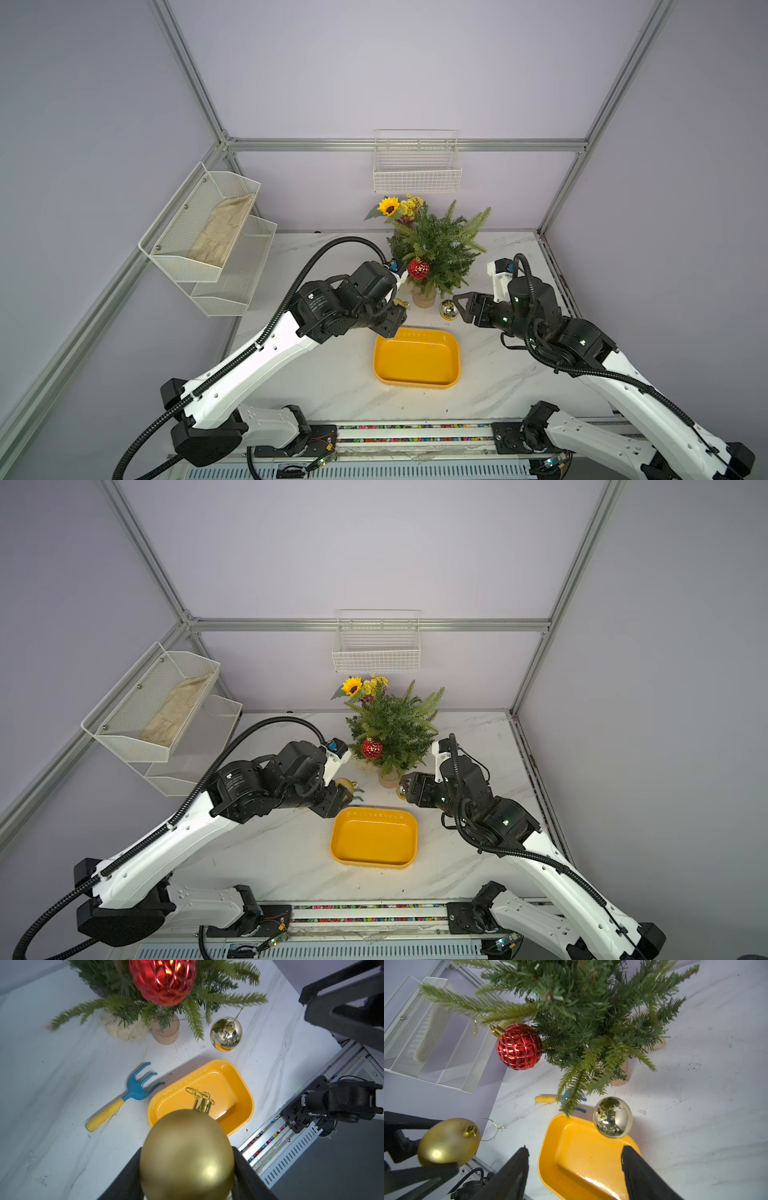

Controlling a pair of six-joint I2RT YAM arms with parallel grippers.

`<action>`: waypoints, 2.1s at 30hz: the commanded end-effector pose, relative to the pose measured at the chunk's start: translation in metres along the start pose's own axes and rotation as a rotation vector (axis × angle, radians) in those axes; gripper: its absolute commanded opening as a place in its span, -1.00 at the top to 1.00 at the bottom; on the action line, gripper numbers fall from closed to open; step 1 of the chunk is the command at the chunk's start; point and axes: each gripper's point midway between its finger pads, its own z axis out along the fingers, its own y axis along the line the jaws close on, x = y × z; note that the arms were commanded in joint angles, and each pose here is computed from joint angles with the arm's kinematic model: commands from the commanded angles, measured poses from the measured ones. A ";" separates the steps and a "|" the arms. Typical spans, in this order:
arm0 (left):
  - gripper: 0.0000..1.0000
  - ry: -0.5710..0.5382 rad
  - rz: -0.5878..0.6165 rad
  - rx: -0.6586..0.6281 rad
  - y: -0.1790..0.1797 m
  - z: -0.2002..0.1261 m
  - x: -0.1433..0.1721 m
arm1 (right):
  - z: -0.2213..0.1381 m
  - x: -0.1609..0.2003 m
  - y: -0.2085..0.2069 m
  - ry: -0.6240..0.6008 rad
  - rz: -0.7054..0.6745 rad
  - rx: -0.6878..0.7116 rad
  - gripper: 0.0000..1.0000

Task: Decorate the small christmas tree with ornaments
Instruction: Pick up an ornament from the container, then hang an ornament on the christmas tree.

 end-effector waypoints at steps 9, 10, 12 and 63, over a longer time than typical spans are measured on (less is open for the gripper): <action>0.00 -0.177 -0.007 -0.104 0.058 -0.058 -0.081 | -0.011 -0.018 0.001 -0.060 -0.024 0.018 -0.46; 0.00 -0.188 -0.009 -0.098 0.060 -0.057 -0.088 | -0.010 -0.018 0.001 -0.059 -0.025 0.018 -0.46; 0.00 -0.210 -0.008 -0.065 0.063 -0.056 -0.103 | -0.010 -0.018 0.001 -0.056 -0.024 0.018 -0.46; 0.08 -0.370 -0.066 0.002 0.101 -0.022 -0.181 | -0.010 -0.009 -0.003 -0.042 0.007 0.014 -0.46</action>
